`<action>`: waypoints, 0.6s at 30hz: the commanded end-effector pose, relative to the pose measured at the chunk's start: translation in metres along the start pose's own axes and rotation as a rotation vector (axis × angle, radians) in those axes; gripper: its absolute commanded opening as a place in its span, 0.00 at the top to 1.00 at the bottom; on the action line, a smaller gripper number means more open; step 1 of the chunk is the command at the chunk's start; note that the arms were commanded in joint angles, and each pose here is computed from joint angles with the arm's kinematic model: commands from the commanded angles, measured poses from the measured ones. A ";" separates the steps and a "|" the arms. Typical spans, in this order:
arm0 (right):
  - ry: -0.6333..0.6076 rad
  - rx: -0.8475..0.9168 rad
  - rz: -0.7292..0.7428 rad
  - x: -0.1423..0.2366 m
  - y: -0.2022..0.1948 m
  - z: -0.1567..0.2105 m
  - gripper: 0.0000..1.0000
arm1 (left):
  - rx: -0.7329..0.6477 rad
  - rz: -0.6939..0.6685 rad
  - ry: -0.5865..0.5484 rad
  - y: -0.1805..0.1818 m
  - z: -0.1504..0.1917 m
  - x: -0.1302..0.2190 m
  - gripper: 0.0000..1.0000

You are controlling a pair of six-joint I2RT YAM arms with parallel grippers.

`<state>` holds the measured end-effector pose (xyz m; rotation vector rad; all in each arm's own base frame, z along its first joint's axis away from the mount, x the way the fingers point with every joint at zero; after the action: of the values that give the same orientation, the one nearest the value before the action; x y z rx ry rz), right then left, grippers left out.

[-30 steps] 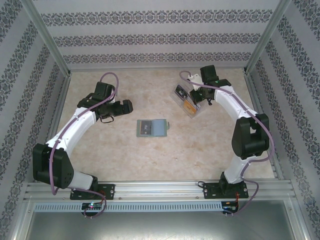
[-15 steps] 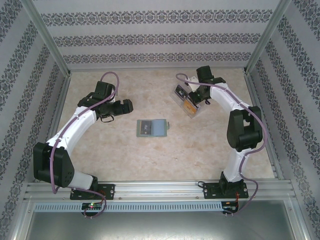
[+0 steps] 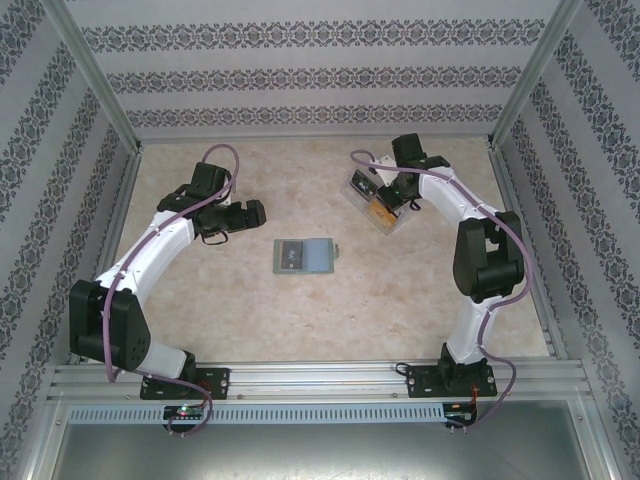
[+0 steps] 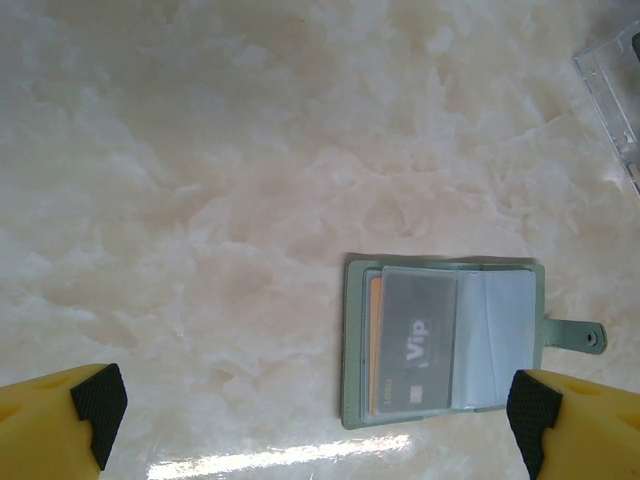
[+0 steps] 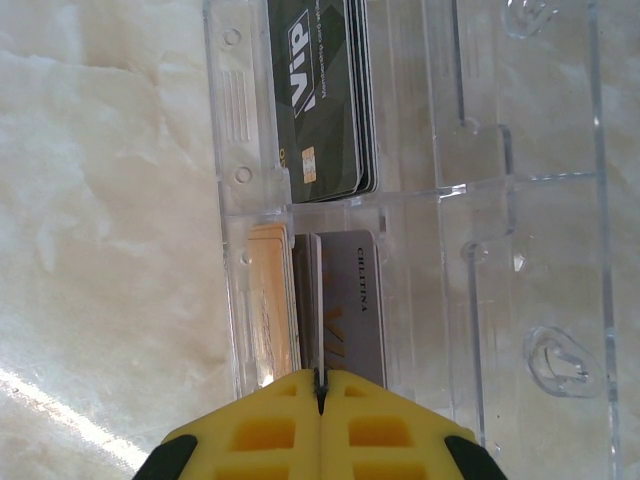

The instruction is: Take the credit cards out of the card holder

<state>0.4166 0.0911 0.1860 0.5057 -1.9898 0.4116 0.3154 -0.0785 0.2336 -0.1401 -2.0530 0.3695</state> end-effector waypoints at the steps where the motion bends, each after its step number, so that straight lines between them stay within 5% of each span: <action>1: 0.048 0.011 0.010 -0.010 -0.003 0.010 1.00 | -0.016 -0.004 0.007 0.001 -0.004 0.006 0.00; 18: -0.027 -0.052 0.039 0.015 -0.004 -0.003 0.78 | -0.009 -0.003 0.004 0.001 -0.004 0.007 0.00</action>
<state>0.4179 0.0895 0.1808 0.4726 -1.9788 0.4084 0.3145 -0.0784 0.2330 -0.1384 -2.0465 0.3678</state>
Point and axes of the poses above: each hand's point on the last joint's axis, 136 mm out from that joint toward the fingers, its own x axis back along the fingers, its own y axis along the line the jaws close on, z = x × y, the point moved 9 cm from there along x, back along the fingers, and after that the axes turned 2 degrees about -x, right-handed, at the moved point
